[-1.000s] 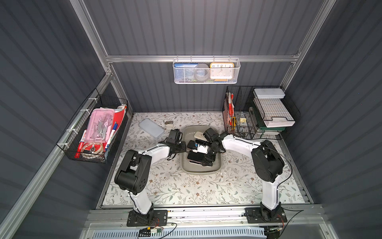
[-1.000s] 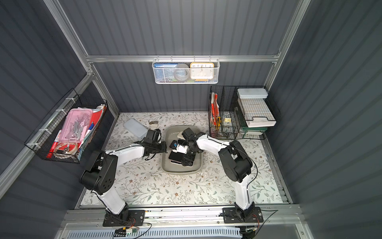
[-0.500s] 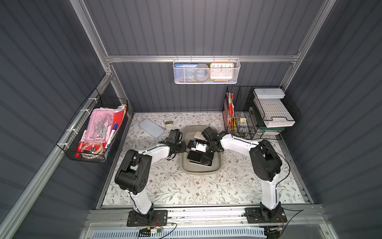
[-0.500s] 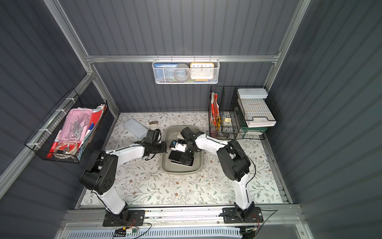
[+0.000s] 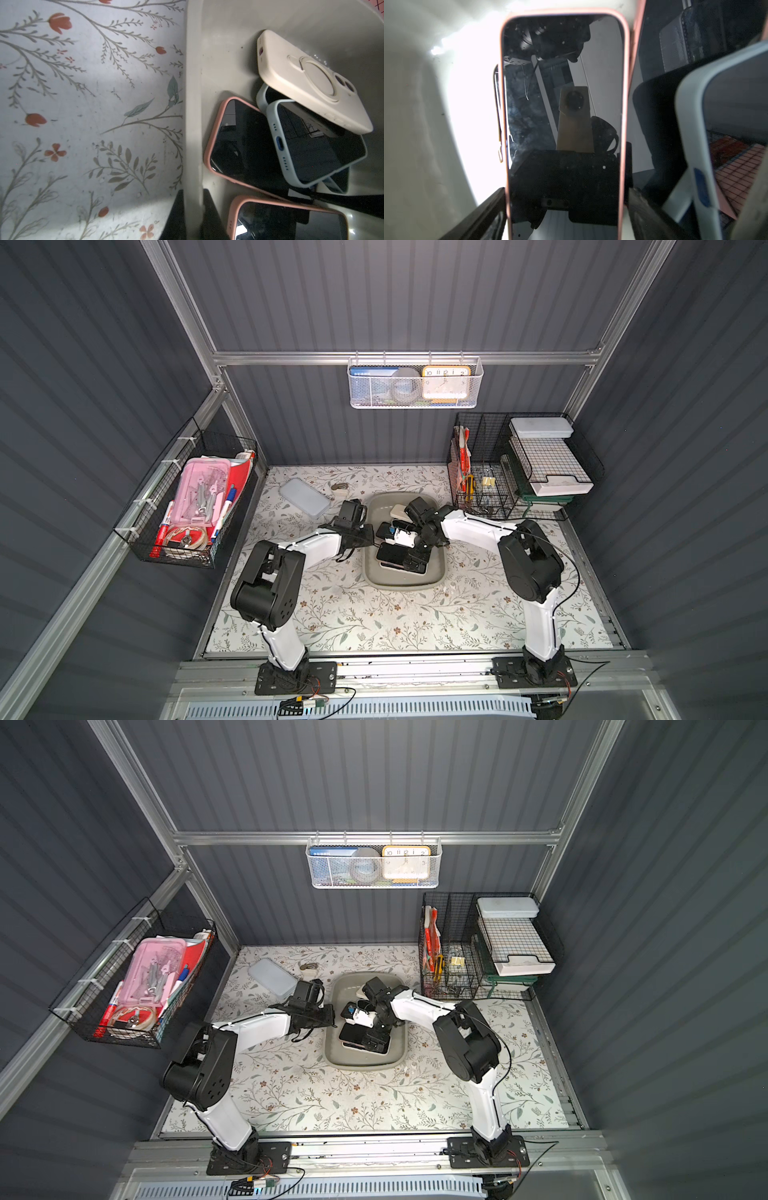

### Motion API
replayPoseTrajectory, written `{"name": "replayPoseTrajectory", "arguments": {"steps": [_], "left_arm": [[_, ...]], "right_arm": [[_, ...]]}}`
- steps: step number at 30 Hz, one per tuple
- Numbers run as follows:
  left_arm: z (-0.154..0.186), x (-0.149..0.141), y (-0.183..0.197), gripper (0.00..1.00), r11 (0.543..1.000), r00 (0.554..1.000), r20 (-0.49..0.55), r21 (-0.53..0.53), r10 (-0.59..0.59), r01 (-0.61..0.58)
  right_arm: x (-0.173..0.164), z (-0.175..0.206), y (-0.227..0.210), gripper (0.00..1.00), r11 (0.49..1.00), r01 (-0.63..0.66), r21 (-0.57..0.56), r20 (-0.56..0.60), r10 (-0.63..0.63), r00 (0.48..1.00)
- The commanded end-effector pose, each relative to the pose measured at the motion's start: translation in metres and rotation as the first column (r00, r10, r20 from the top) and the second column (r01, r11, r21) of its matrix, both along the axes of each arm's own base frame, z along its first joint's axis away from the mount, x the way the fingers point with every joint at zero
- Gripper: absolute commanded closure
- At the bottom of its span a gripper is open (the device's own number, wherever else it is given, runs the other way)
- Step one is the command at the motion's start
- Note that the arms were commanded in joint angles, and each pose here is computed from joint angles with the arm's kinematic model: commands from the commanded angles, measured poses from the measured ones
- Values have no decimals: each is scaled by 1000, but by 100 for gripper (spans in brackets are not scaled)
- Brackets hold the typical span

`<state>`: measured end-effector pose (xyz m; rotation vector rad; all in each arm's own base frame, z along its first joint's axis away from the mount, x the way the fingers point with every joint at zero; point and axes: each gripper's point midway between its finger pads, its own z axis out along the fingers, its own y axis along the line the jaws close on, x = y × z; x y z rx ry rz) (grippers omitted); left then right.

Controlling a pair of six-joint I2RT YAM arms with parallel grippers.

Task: Take the phone out of the storage box
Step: Pick up the phone from the storage box.

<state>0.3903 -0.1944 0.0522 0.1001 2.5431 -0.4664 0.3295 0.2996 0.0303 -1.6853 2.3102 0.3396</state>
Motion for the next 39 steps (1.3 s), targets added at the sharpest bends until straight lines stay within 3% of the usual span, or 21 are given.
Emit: {"name": "replayPoseTrajectory", "arguments": {"steps": [1,13,20,28,39], "left_arm": [[-3,-7,-9,93,997,997,-18,-1,-81,81],[-4,-7,-9,89,997,997,-19,1,-81,81],[0,-7,-8,86,997,997,-10,-3,-81,81],[3,-7,-8,68,997,997,-3,-6,-74,74],[19,-5,-8,54,997,997,37,-22,-67,68]], "right_arm": [[0,-9,-5,11,999,17,-41,-14,-18,1000],[1,-3,-2,30,999,35,-12,-1,-35,999],[2,9,1,36,997,65,30,15,-66,998],[-4,37,10,41,985,93,147,27,-98,995],[-6,57,-8,43,971,191,147,73,-203,976]]}}
